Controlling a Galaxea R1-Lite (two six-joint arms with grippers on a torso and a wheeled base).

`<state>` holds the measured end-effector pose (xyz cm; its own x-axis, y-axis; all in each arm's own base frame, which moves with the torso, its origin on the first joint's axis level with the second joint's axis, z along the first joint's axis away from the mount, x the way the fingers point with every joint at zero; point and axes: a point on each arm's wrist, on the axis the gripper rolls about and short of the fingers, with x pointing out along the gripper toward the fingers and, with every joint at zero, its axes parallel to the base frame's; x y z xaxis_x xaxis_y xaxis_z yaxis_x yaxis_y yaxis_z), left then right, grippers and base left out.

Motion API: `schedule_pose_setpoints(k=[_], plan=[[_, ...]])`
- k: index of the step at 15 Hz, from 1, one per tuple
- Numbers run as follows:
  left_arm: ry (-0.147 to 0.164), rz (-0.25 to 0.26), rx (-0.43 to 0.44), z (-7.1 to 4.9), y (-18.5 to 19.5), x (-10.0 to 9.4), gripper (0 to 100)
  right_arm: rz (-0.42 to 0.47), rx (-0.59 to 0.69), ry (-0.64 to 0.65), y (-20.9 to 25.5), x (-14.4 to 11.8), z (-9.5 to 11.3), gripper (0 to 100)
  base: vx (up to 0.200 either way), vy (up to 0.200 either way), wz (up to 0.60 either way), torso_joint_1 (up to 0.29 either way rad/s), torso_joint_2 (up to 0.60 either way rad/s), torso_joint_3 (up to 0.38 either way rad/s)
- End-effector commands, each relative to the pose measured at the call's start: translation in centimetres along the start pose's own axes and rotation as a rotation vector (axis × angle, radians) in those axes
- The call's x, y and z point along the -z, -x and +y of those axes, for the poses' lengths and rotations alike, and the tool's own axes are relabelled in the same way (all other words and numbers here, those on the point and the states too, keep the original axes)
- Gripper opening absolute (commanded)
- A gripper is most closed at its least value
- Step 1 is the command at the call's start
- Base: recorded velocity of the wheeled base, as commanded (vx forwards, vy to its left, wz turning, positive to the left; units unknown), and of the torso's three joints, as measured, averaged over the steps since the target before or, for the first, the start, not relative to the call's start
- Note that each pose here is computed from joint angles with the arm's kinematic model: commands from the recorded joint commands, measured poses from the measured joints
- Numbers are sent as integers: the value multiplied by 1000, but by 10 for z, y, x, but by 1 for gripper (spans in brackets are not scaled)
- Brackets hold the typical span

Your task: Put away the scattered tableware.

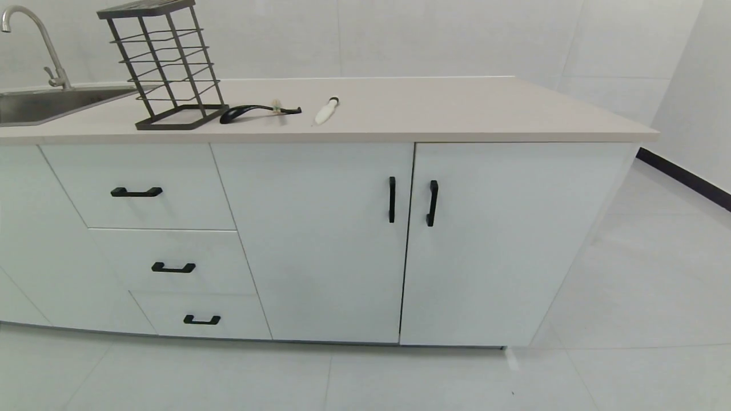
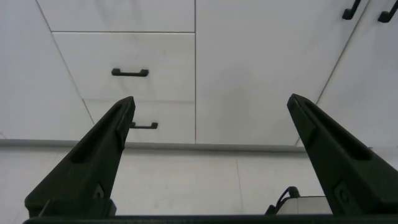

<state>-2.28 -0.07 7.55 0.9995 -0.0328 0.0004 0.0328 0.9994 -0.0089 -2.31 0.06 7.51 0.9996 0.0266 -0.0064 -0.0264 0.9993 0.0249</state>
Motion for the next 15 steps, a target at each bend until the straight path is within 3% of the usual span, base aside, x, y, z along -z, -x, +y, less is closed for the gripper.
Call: schedule_pose_setpoints(k=[1,7,12,15], plan=[[0,0,-1,0,0,0,100,1,-1,0,0,0,0,0,0,200,0,2,-2,7],[2,0,-1,0,0,0,100,1,-1,0,0,0,0,0,33,200,0,1,2,3],[2,0,-1,0,0,0,100,1,-1,0,0,0,0,0,200,0,0,0,-1,5],[2,0,-2,0,0,0,100,1,-1,2,0,0,0,0,0,0,200,4,1,-1]])
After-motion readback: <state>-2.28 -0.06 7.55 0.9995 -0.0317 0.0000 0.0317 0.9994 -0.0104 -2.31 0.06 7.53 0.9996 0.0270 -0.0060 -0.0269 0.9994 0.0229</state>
